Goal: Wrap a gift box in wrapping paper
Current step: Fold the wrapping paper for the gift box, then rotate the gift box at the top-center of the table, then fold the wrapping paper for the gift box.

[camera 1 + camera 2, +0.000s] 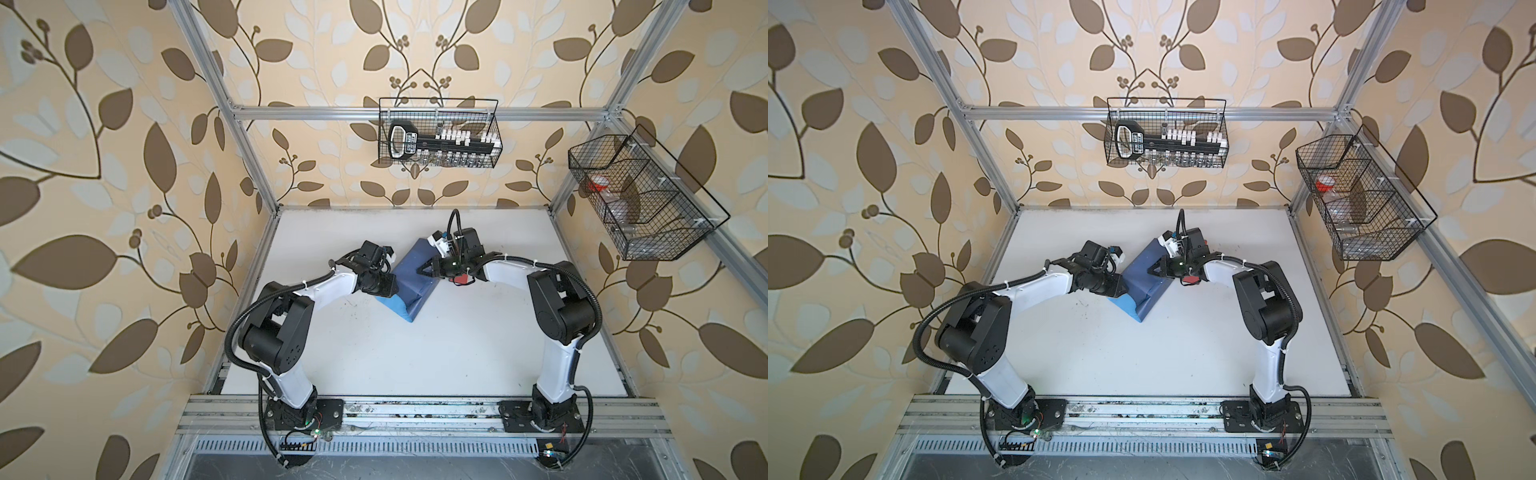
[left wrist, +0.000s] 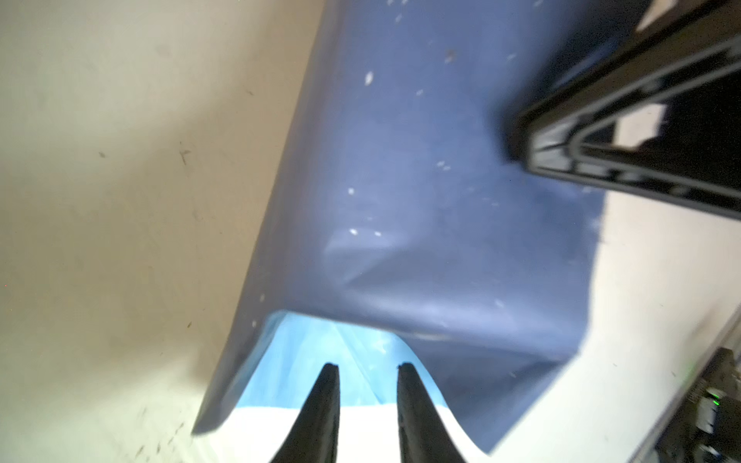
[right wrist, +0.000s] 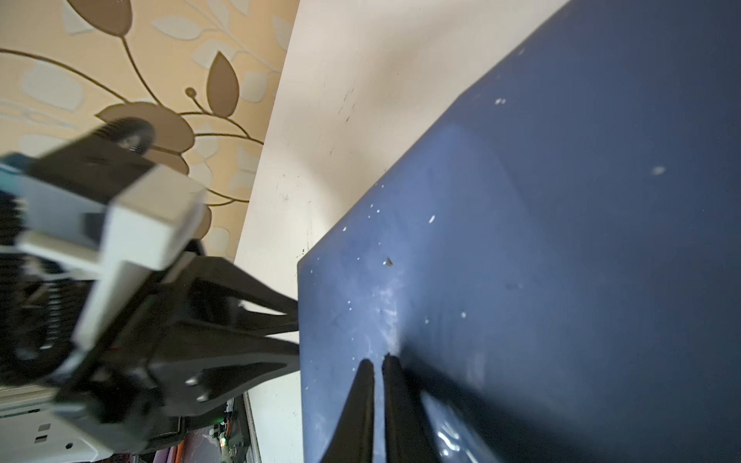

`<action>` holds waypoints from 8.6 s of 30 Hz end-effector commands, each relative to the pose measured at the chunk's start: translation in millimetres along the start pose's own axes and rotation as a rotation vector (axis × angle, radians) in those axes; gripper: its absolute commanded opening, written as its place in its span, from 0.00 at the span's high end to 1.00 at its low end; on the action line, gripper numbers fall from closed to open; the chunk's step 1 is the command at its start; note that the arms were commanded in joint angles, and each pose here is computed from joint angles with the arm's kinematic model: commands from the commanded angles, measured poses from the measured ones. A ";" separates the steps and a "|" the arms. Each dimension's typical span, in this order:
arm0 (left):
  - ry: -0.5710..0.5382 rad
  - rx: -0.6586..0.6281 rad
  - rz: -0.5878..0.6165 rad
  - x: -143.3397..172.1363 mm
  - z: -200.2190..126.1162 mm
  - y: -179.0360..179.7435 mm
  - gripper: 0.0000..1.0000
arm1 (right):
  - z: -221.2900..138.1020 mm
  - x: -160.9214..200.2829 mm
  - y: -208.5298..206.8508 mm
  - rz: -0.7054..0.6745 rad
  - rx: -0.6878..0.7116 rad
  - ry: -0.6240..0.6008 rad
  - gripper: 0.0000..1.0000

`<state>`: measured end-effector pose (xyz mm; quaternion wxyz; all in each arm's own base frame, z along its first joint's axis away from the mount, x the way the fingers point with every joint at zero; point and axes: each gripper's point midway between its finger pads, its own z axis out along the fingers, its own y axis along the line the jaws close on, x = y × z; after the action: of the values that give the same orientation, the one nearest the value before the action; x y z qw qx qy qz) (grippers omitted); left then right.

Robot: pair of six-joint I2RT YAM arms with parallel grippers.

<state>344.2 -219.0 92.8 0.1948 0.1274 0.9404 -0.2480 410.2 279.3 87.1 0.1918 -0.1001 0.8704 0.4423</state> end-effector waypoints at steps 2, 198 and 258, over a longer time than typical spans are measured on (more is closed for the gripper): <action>0.024 -0.003 -0.131 8.5 -36.1 26.0 0.90 | 9.8 44.5 -33.7 0.109 0.115 0.127 0.90; -0.078 0.023 1.518 -29.3 53.1 34.2 0.27 | -31.9 79.6 -31.0 0.147 0.209 -0.077 0.76; -0.121 -0.025 1.428 -22.1 60.7 14.3 0.15 | 40.2 64.4 -56.9 0.186 0.179 -0.227 0.90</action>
<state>416.7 -247.7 72.6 0.4301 0.6956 0.5753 -0.0091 387.8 285.0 19.2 0.2726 0.0288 0.8713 0.4070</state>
